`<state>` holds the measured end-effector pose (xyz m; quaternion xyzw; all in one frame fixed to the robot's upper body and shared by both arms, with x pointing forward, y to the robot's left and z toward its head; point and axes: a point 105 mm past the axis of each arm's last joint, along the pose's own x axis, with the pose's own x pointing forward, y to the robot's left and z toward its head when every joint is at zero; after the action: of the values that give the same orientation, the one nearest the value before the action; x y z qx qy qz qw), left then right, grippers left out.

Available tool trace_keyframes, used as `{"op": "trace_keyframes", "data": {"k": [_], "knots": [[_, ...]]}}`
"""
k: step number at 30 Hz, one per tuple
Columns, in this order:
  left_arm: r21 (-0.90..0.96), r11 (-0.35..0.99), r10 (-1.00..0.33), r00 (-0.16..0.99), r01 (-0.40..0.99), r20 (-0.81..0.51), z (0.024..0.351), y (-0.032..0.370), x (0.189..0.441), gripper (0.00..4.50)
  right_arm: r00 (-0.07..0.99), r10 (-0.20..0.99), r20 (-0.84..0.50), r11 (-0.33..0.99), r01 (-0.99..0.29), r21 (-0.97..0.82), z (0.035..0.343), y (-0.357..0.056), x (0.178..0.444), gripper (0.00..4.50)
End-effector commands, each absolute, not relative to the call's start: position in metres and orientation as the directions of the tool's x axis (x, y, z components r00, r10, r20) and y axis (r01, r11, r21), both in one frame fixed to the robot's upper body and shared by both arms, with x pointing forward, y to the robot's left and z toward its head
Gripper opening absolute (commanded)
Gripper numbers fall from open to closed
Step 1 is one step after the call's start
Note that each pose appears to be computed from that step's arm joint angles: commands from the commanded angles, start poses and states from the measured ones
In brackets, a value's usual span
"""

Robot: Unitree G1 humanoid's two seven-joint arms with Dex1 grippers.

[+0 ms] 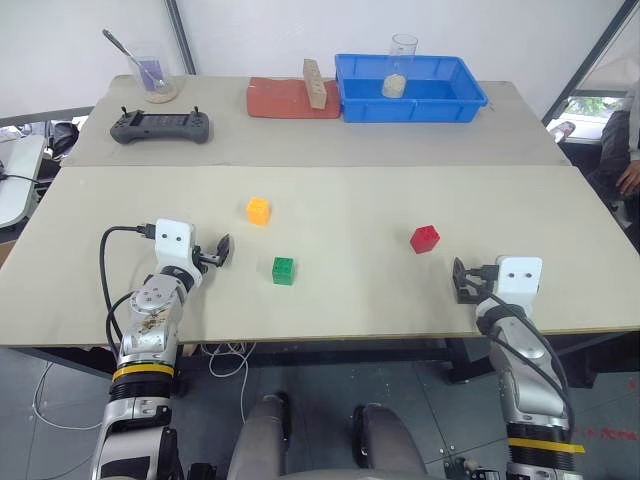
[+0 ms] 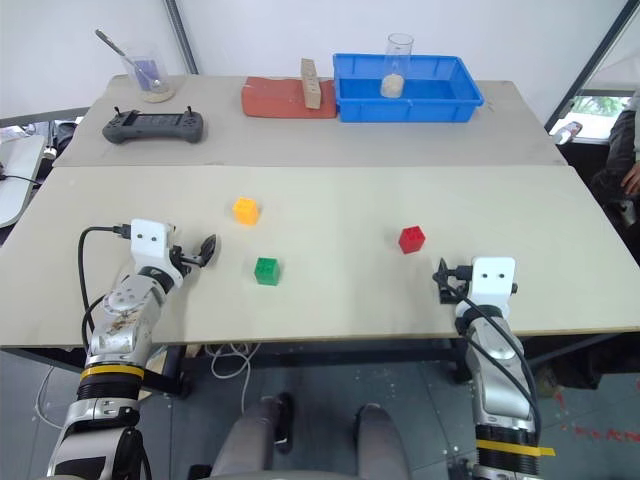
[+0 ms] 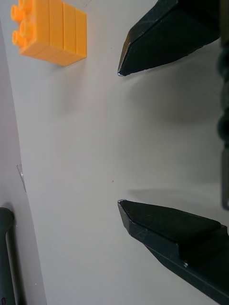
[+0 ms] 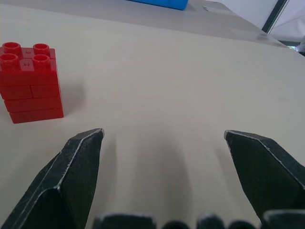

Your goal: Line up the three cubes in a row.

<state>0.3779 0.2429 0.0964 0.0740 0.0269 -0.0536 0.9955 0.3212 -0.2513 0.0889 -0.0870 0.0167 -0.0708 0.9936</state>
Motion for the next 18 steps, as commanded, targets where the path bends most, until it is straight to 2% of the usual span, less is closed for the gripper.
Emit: {"op": "trace_keyframes", "data": {"k": [1,15,18], "knots": [[0.155,0.983,-0.099,0.995,0.102,-0.028,0.107,0.246,0.378,4.42,0.988,-0.148,0.041,0.97,0.153,-0.189,0.108,-0.256,0.321,4.5],[0.13,0.983,-0.128,0.992,0.127,-0.004,0.116,0.249,0.376,4.42,0.994,-0.092,0.05,0.971,0.101,-0.216,0.117,-0.249,0.321,4.5],[0.136,0.977,-0.17,0.985,0.167,0.014,0.123,0.248,0.373,4.42,0.996,-0.079,0.048,0.971,0.088,-0.222,0.118,-0.249,0.32,4.5]]}}
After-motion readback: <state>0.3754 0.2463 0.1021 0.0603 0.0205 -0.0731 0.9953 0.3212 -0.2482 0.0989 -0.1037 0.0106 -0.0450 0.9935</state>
